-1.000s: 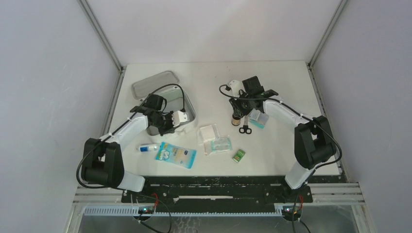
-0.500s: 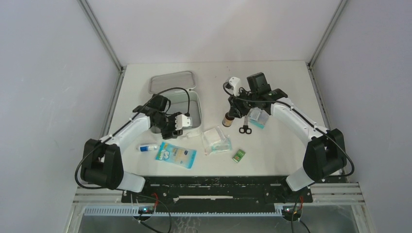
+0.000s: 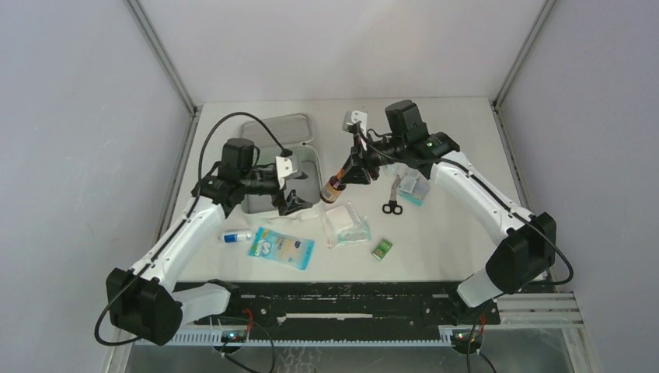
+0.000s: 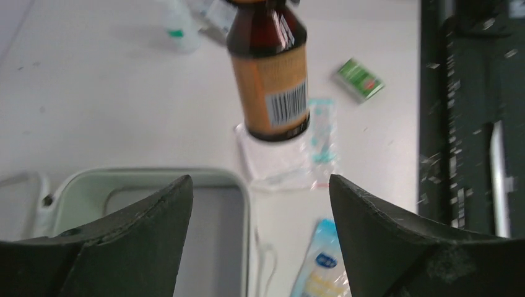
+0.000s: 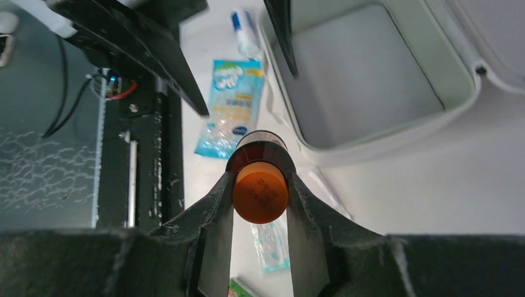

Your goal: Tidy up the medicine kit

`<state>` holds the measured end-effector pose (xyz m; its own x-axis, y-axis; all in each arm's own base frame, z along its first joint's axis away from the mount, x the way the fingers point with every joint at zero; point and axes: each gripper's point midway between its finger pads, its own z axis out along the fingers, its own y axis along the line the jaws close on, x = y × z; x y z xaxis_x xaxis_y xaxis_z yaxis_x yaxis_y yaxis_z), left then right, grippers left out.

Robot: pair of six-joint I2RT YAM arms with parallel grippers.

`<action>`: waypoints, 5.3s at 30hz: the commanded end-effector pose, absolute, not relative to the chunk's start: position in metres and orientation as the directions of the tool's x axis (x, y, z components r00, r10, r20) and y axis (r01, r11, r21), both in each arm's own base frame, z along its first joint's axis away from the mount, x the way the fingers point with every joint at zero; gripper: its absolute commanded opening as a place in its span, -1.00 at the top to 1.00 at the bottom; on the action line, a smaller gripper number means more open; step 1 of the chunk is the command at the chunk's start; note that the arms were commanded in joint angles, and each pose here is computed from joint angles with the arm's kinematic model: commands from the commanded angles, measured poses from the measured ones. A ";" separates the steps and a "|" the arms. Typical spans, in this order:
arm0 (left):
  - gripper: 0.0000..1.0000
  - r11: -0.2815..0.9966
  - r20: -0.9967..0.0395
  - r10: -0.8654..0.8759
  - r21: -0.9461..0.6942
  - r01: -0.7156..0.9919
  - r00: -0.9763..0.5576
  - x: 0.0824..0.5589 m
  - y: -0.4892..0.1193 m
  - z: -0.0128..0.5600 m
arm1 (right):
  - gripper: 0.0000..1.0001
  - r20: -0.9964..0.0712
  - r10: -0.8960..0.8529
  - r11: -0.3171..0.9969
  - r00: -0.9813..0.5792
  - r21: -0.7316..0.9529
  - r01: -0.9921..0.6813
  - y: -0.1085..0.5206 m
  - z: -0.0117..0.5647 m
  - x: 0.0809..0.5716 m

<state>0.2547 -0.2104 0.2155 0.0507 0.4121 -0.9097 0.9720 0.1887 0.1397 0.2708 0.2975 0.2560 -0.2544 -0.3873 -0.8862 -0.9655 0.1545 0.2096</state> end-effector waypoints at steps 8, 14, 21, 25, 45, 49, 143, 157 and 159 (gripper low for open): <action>-0.72 0.088 -0.976 0.200 -0.066 0.994 -0.083 0.231 -0.271 0.278 | 1.00 -0.945 -0.302 -0.066 -0.129 0.156 -0.986 0.326 0.312 0.232; -0.51 0.094 -0.962 0.215 -0.153 0.984 -0.170 0.230 -0.279 0.266 | 1.00 -0.943 -0.308 -0.072 -0.128 0.157 -0.985 0.327 0.310 0.230; -0.16 0.097 -0.958 0.212 -0.178 0.979 -0.195 0.230 -0.280 0.262 | 1.00 -0.937 -0.323 -0.071 -0.134 0.165 -0.984 0.326 0.304 0.231; 0.19 0.102 -0.957 0.214 -0.178 0.979 -0.197 0.230 -0.280 0.260 | 0.83 -0.936 -0.326 -0.064 -0.137 0.166 -0.984 0.326 0.304 0.232; 0.55 0.668 -0.892 0.026 -0.321 0.672 -0.452 0.327 -0.212 0.221 | -0.42 -0.919 -0.330 0.332 -0.216 0.101 -0.938 0.227 0.304 0.281; 0.55 0.742 -0.845 -0.038 -0.381 0.551 -0.534 0.349 -0.203 0.198 | -0.42 -0.922 -0.302 0.402 -0.243 0.108 -0.909 0.205 0.295 0.283; -0.99 0.810 -0.944 0.209 0.021 0.585 -0.255 0.338 -0.156 0.242 | 0.09 -0.599 -0.458 0.843 -0.657 -0.057 -0.535 0.143 0.107 0.452; -0.99 0.818 -0.944 0.212 0.031 0.574 -0.252 0.337 -0.153 0.241 | 0.34 -0.608 -0.456 0.838 -0.650 -0.046 -0.544 0.146 0.115 0.456; -0.99 0.820 -0.945 0.211 0.032 0.572 -0.249 0.337 -0.152 0.243 | 0.49 -0.613 -0.456 0.834 -0.645 -0.041 -0.550 0.147 0.120 0.455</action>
